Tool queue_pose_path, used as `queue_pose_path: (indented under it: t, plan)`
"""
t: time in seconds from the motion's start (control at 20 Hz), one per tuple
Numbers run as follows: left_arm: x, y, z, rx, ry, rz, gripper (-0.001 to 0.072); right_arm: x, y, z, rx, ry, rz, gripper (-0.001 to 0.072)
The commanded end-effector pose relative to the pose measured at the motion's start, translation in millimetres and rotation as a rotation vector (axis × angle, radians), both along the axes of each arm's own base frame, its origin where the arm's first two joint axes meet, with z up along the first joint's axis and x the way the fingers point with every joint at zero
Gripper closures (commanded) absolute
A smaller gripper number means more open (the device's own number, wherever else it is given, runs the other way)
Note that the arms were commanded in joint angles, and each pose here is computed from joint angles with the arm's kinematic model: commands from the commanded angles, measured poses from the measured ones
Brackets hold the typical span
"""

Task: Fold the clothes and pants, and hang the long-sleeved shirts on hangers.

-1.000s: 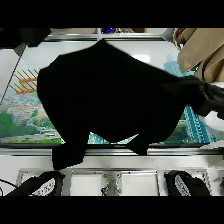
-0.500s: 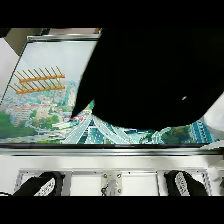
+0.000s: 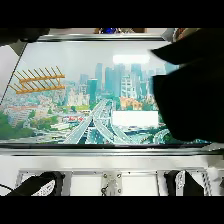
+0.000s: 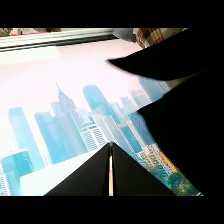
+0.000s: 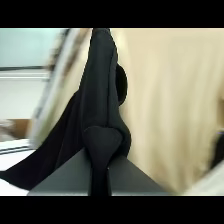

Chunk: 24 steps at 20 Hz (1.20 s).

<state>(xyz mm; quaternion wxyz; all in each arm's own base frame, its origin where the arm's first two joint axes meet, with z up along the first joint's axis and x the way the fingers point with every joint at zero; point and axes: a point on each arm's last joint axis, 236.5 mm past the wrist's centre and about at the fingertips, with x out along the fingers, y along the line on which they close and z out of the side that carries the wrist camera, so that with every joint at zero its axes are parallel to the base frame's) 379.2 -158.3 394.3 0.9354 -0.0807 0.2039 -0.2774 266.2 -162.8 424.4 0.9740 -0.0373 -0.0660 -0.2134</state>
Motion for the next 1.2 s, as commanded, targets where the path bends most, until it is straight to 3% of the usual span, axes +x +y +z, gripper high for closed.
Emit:
queue_pose_path:
  t: [0.0, 0.45, 1.0, 1.15]
  plan:
    - [11, -5, -13, 0.006, 0.033, -0.009, 0.0688, -53, -47, 8, -0.025, -0.006, -0.296, 0.0693]
    - [15, -5, -18, 0.016, 0.038, -0.011, 0.0688, -88, -75, 90, -0.124, -0.295, -0.44, 0.0693]
    - [15, -5, -19, 0.017, 0.041, -0.012, 0.0688, -57, -135, 101, -0.165, -0.205, -0.492, 0.0693]
    - [15, -5, -19, 0.017, 0.041, -0.012, 0.0689, -61, -155, 87, -0.117, -0.184, -0.522, 0.0692]
